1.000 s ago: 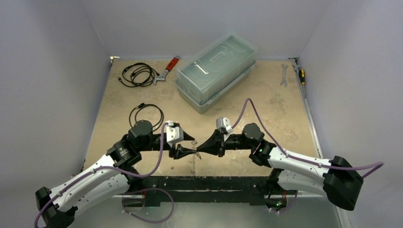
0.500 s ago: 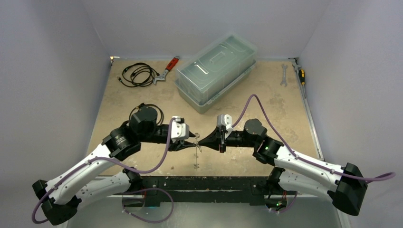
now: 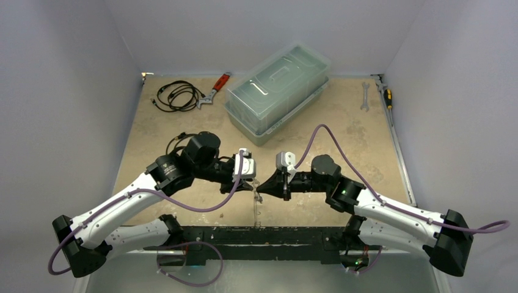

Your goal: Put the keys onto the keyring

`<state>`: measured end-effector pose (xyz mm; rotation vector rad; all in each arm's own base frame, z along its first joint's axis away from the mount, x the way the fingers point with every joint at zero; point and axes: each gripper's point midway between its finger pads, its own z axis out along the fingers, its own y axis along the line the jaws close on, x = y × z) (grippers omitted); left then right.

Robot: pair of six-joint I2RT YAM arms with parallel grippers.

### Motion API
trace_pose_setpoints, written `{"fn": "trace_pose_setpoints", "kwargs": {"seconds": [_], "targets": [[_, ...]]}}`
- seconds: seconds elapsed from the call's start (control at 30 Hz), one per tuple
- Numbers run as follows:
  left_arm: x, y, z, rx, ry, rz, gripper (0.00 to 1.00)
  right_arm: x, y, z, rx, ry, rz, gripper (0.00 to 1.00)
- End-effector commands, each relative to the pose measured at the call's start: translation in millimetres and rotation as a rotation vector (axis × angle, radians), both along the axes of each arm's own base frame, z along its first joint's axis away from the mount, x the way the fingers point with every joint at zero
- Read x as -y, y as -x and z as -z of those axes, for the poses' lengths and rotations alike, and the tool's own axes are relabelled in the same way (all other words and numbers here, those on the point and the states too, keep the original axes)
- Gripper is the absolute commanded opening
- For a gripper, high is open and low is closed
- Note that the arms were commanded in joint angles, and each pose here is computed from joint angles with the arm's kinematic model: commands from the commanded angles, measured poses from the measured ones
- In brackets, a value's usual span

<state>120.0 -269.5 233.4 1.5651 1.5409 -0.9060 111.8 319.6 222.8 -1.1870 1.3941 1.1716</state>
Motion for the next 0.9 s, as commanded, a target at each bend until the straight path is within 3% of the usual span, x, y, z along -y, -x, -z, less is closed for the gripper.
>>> {"fn": "trace_pose_setpoints", "kwargs": {"seconds": [0.0, 0.43, 0.7, 0.87], "targets": [[4, 3, -9, 0.024, 0.028, 0.039, 0.26, -4, -3, -42, 0.081, -0.091, 0.008, 0.0], [10, 10, 12, -0.053, 0.004, 0.065, 0.22, -4, -2, -45, 0.088, -0.096, 0.004, 0.0], [14, 5, 17, -0.05, 0.007, 0.048, 0.01, -4, -2, -43, 0.085, -0.092, 0.006, 0.0], [18, -1, 10, -0.023, 0.055, 0.013, 0.0, -5, -2, -42, 0.084, -0.09, 0.007, 0.0]]}}
